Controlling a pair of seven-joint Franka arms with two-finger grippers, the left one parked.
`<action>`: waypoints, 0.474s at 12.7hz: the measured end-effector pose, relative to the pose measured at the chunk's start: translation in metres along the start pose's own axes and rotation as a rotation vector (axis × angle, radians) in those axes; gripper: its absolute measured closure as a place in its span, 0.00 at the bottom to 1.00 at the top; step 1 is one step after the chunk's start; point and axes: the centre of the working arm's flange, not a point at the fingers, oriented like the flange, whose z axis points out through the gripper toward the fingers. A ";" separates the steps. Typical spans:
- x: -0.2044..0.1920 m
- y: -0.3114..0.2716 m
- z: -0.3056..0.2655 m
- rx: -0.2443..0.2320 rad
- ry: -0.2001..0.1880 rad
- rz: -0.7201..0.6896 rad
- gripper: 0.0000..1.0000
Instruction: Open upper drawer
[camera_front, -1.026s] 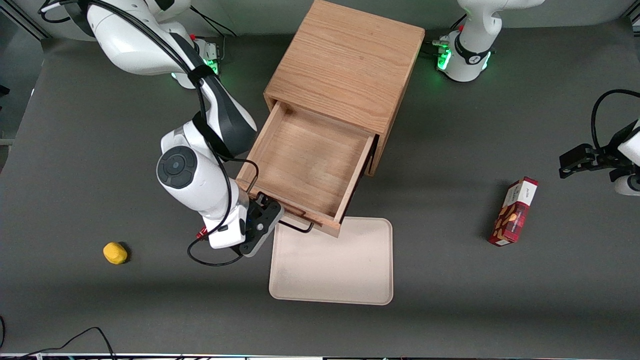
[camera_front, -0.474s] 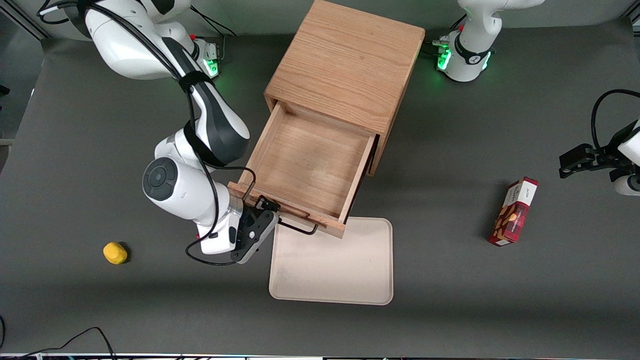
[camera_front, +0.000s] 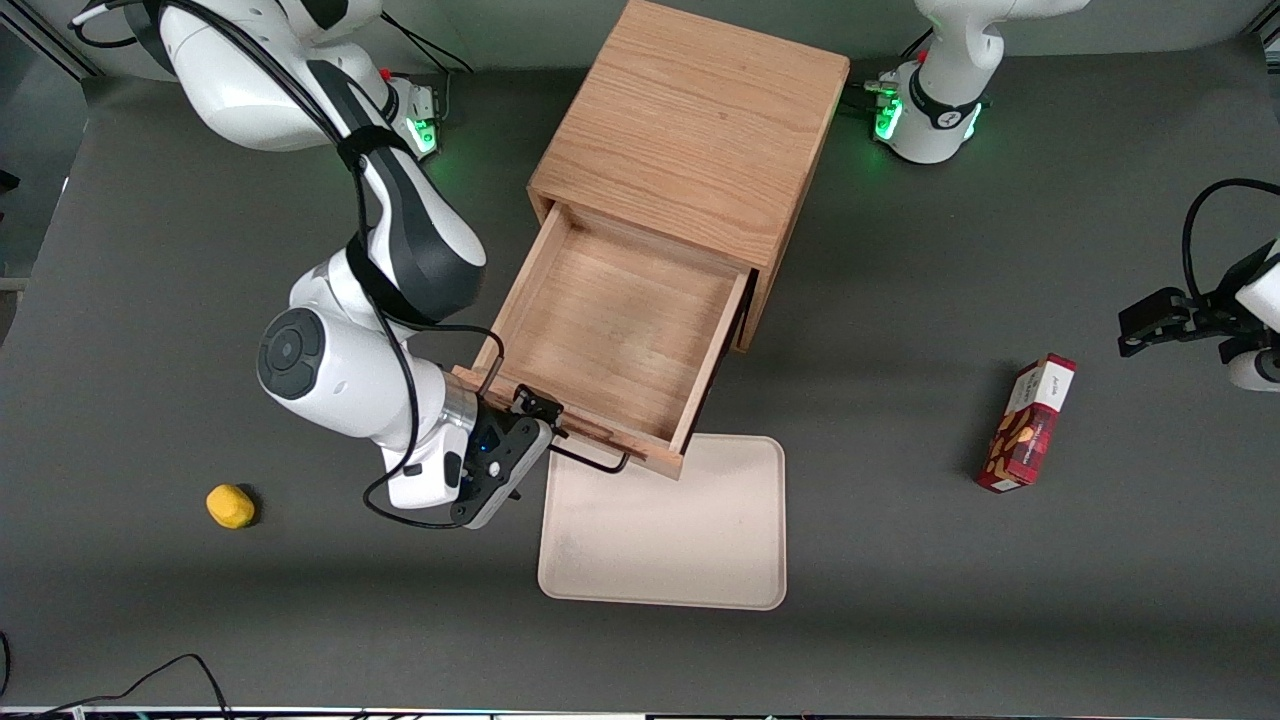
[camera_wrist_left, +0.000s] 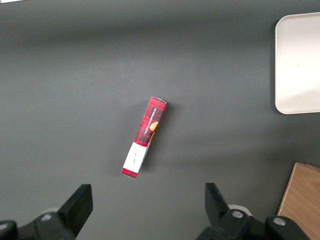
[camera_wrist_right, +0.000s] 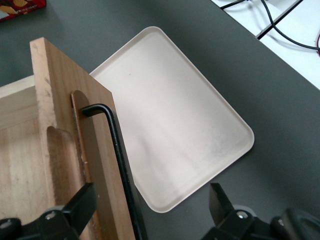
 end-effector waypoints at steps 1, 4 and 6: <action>-0.002 0.004 -0.018 -0.003 0.004 0.030 0.00; -0.022 0.022 -0.093 -0.020 0.000 0.091 0.00; -0.056 0.048 -0.138 -0.062 -0.028 0.147 0.00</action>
